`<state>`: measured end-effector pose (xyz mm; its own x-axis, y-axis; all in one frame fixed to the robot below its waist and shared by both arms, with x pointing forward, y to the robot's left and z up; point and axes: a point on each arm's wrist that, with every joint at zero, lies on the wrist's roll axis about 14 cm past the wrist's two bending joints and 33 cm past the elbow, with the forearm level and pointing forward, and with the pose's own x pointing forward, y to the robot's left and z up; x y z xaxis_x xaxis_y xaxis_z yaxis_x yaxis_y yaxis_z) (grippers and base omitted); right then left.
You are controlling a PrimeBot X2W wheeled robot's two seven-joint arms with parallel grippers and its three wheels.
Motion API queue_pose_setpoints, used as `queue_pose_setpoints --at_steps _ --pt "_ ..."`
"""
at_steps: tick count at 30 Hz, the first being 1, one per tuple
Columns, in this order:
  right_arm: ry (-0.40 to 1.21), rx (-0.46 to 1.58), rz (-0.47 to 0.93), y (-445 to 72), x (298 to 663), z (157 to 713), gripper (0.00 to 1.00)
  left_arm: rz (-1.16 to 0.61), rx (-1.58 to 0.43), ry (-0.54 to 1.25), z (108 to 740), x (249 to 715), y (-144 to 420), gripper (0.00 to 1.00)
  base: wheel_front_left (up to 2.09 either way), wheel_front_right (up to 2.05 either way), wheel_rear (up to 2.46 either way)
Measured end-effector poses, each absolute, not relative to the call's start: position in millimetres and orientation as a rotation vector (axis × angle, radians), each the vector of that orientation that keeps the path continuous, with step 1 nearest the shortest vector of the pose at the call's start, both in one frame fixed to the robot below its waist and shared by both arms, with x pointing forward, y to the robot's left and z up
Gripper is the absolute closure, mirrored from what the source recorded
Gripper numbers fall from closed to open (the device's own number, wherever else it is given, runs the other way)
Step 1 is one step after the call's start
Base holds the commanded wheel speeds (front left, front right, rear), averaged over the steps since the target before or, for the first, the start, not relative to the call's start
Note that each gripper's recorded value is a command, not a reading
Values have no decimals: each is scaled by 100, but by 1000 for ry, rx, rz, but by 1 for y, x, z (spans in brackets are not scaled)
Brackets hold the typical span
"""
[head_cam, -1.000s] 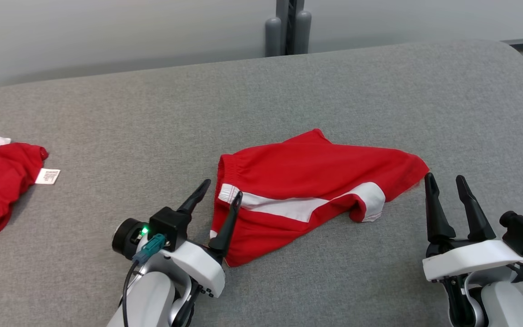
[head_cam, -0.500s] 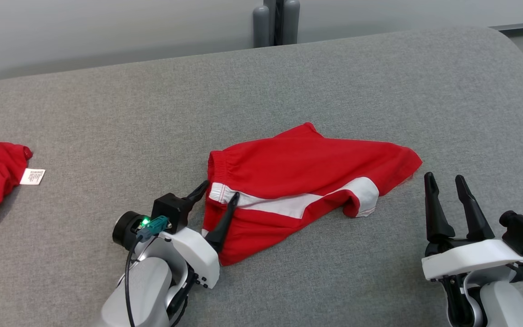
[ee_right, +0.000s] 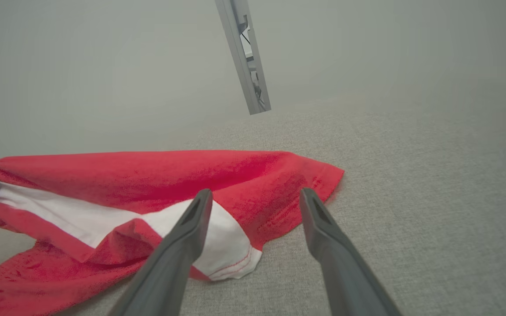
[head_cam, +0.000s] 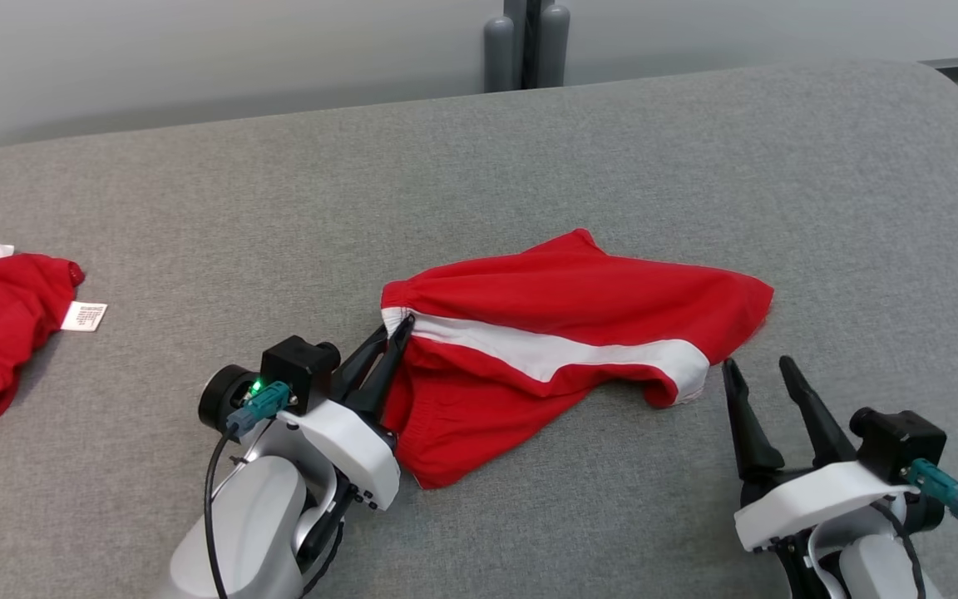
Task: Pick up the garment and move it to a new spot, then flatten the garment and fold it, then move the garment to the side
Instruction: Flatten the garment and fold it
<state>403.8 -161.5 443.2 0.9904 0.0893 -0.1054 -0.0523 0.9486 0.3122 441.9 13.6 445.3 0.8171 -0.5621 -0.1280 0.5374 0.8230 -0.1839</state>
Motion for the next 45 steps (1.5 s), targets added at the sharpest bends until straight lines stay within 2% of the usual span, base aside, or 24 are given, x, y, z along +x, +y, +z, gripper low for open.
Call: queue_pose_setpoints --at_steps 17,22,23,24,26,27,38,45 --pt "338 315 138 -129 404 385 0 -550 -152 119 463 431 28 100 0 0 0" --pt "360 336 144 -122 407 380 0 -544 -153 106 467 431 30 100 0 0 0" --pt "360 343 144 -122 408 381 8 -543 -155 106 467 430 30 100 0 0 0" --pt "360 347 144 -121 409 381 45 -542 -157 108 466 429 30 100 0 0 0" --pt "364 352 143 -120 409 380 95 -540 -159 114 464 427 31 100 0 0 0" --pt "367 352 144 -120 408 380 100 -539 -159 115 464 427 31 100 0 0 0" --pt "319 361 121 -132 406 394 100 -511 -147 102 468 425 39 100 0 0 0" --pt "186 287 136 -154 414 437 100 -503 -136 55 485 422 41 100 0 0 0"
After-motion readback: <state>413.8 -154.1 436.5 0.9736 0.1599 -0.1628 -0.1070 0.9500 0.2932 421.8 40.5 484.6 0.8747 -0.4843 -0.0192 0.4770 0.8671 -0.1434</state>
